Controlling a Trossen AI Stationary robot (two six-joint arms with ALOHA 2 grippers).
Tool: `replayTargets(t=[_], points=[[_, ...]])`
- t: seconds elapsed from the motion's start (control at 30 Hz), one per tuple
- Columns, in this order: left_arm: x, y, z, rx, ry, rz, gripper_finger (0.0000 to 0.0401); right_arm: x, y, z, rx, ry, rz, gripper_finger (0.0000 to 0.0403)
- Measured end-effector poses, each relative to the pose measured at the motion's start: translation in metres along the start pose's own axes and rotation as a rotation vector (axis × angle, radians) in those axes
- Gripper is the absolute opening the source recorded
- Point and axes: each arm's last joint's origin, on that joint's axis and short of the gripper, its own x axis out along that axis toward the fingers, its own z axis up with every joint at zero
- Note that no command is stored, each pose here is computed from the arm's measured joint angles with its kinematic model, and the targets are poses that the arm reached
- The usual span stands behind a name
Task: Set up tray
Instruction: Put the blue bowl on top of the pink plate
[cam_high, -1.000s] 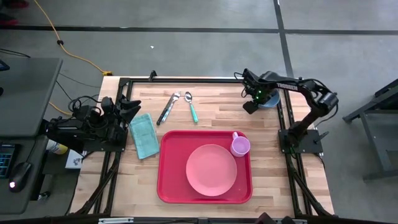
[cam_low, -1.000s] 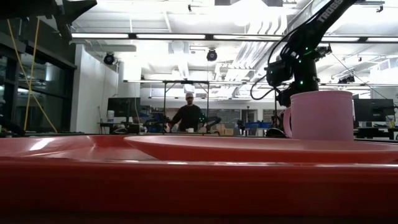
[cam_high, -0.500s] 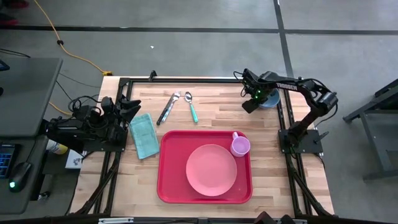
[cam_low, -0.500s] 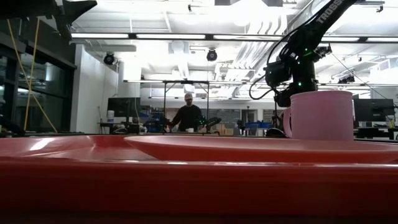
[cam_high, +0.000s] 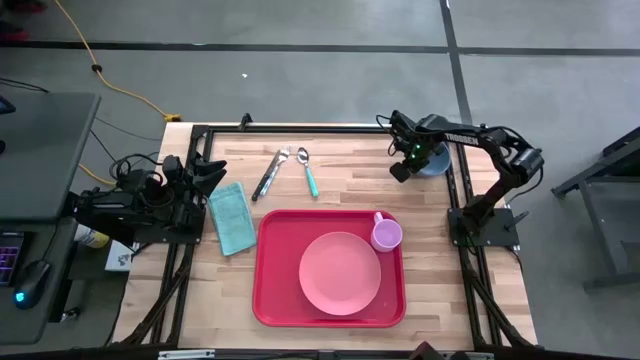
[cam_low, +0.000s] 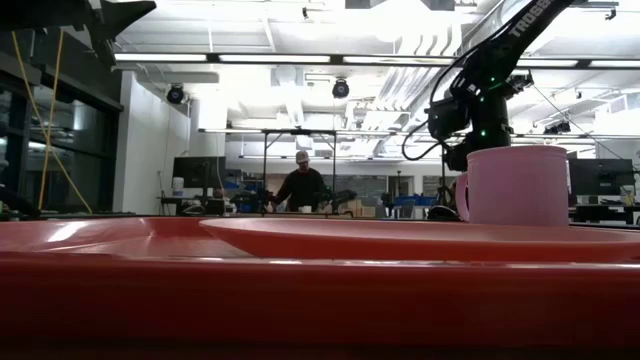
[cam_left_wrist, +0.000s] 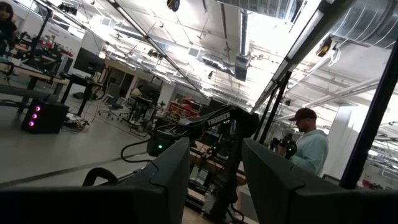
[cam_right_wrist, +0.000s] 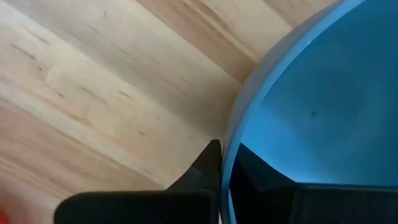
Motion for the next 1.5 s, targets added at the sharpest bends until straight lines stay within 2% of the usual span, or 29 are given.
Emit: replayTargets(t=[0.17, 0.23, 0.5, 0.67, 0.83, 1.03, 1.3, 1.5], points=[[0.0, 0.0, 0.0, 0.0, 0.0, 0.001, 0.0179, -0.01, 0.005, -0.007, -0.003, 0.028, 0.046, 0.0], [0.0, 0.0, 0.0, 0.0, 0.0, 0.001, 0.0179, -0.021, 0.009, -0.006, -0.009, -0.012, 0.046, 0.0001], [0.0, 0.0, 0.0, 0.0, 0.0, 0.001, 0.0179, -0.095, 0.018, 0.013, 0.007, -0.346, 0.182, 0.0001], [0.0, 0.0, 0.0, 0.0, 0.0, 0.001, 0.0179, -0.149, 0.031, 0.022, -0.045, -0.537, 0.311, 0.0001], [0.0, 0.0, 0.0, 0.0, 0.0, 0.001, 0.0179, -0.199, 0.064, 0.019, -0.18, -0.705, 0.477, 0.0], [0.0, 0.0, 0.0, 0.0, 0.0, 0.002, 0.0179, -0.243, 0.112, -0.005, -0.36, -0.811, 0.621, 0.0], [0.0, 0.0, 0.0, 0.0, -0.002, 0.007, 0.0179, -0.281, 0.16, -0.047, -0.503, -0.863, 0.754, 0.0], [0.0, 0.0, 0.0, 0.0, -0.004, 0.016, 0.0179, -0.284, 0.209, -0.066, -0.623, -0.78, 0.803, 0.0]])
